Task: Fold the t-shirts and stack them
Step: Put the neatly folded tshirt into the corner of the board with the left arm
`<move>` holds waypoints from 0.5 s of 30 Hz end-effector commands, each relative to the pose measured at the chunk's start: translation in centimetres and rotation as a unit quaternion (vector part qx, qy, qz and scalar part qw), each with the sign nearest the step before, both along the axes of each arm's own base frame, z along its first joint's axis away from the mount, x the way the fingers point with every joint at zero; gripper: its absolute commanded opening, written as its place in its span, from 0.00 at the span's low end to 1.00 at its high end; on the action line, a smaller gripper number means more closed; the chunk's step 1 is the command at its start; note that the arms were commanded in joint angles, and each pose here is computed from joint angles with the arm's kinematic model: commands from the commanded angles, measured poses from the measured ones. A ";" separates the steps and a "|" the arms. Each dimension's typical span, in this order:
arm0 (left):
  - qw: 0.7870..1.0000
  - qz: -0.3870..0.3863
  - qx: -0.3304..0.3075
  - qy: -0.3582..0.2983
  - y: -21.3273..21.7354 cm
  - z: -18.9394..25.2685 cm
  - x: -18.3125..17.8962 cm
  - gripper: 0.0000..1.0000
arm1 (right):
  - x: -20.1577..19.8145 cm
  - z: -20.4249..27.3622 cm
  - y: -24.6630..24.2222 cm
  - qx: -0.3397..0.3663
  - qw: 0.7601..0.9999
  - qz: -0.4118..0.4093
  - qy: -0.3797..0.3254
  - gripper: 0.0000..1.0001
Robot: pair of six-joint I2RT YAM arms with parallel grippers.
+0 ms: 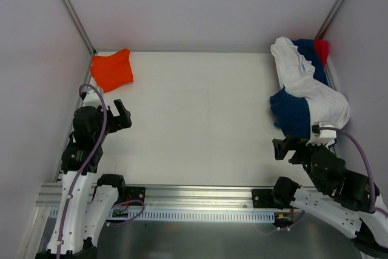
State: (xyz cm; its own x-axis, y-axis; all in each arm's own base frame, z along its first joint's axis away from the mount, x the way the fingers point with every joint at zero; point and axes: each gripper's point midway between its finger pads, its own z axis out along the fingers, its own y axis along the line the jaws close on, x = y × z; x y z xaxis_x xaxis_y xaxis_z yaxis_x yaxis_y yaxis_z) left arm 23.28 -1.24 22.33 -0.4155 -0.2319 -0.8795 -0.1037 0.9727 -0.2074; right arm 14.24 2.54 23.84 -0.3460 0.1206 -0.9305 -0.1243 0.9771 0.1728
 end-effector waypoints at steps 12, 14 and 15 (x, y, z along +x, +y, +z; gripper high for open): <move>0.999 0.043 0.025 -0.002 1.7 0.4 -0.4 0.99 | -0.3 -0.5 -1.1 -0.005 1.000 -0.006 -0.009 0.99; 0.999 0.042 0.025 0.003 1.7 0.3 -0.2 0.99 | -0.3 -0.4 -1.1 -0.005 1.000 -0.006 -0.009 1.00; 0.999 0.043 0.025 0.004 1.7 0.3 -0.2 0.99 | -0.3 -0.5 -1.1 -0.006 1.000 -0.006 -0.008 0.99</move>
State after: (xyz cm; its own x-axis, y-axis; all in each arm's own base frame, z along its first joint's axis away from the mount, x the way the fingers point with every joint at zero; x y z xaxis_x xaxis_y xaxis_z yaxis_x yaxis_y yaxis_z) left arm 22.95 0.09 21.85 -0.4200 -0.2295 -0.8780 -0.1733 0.9700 -0.1706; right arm 13.77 1.69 23.70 -0.3186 0.1508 -0.9358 -0.1318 0.9706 0.2013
